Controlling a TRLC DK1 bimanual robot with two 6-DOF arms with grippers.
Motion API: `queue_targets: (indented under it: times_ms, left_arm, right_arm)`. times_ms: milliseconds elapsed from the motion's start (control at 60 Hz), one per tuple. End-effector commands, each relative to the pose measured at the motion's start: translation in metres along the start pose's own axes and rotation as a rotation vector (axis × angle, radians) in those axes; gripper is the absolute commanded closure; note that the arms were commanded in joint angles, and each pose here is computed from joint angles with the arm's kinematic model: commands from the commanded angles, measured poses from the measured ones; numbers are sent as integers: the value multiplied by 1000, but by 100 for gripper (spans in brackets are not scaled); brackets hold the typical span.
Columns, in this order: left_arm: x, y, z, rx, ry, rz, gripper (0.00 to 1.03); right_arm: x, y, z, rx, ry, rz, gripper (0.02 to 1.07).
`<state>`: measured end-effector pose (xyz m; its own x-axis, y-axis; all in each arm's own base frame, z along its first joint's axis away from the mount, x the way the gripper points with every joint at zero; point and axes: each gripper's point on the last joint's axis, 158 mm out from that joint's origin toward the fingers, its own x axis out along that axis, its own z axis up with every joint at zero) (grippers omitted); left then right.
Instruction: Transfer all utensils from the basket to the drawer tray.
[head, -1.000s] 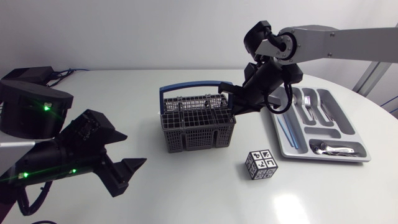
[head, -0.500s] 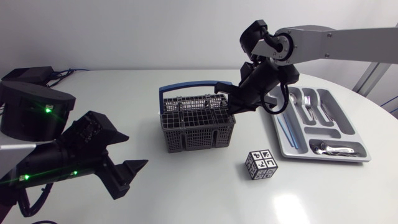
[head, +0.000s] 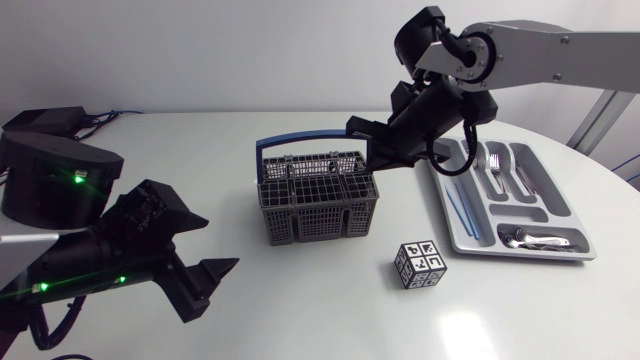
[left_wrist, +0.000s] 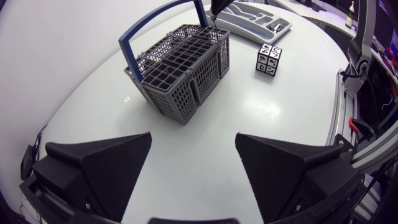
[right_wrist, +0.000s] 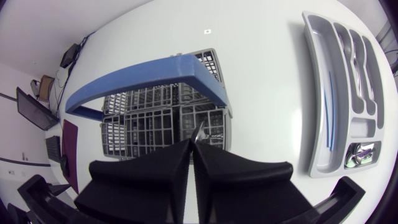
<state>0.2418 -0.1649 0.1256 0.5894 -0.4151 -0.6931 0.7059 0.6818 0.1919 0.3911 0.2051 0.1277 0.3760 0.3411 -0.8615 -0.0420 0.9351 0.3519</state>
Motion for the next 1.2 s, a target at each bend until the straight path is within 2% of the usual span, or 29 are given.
queue_targets:
  times_ms: [0,467,750,883,983,1183]
  left_arm:
    - [4,-3,-10,17,26,-3,10]
    - [4,-3,-11,16,31,3,9]
    - [4,-3,-11,9,31,3,8]
    - [4,-2,-10,7,30,4,8]
    - [4,-2,-10,7,30,4,8]
    - [5,-3,-11,8,33,2,8]
  right_arm:
    - [-8,-2,-4,-3,1,13,97]
    - [-61,12,1,-13,-63,147,97]
    - [-110,8,5,0,-136,230,97]
    - [-127,-27,-3,-5,-124,157,97]
    - [-133,-63,-14,-39,-107,51,97]
    - [-140,-156,-40,-127,-74,-241,97]
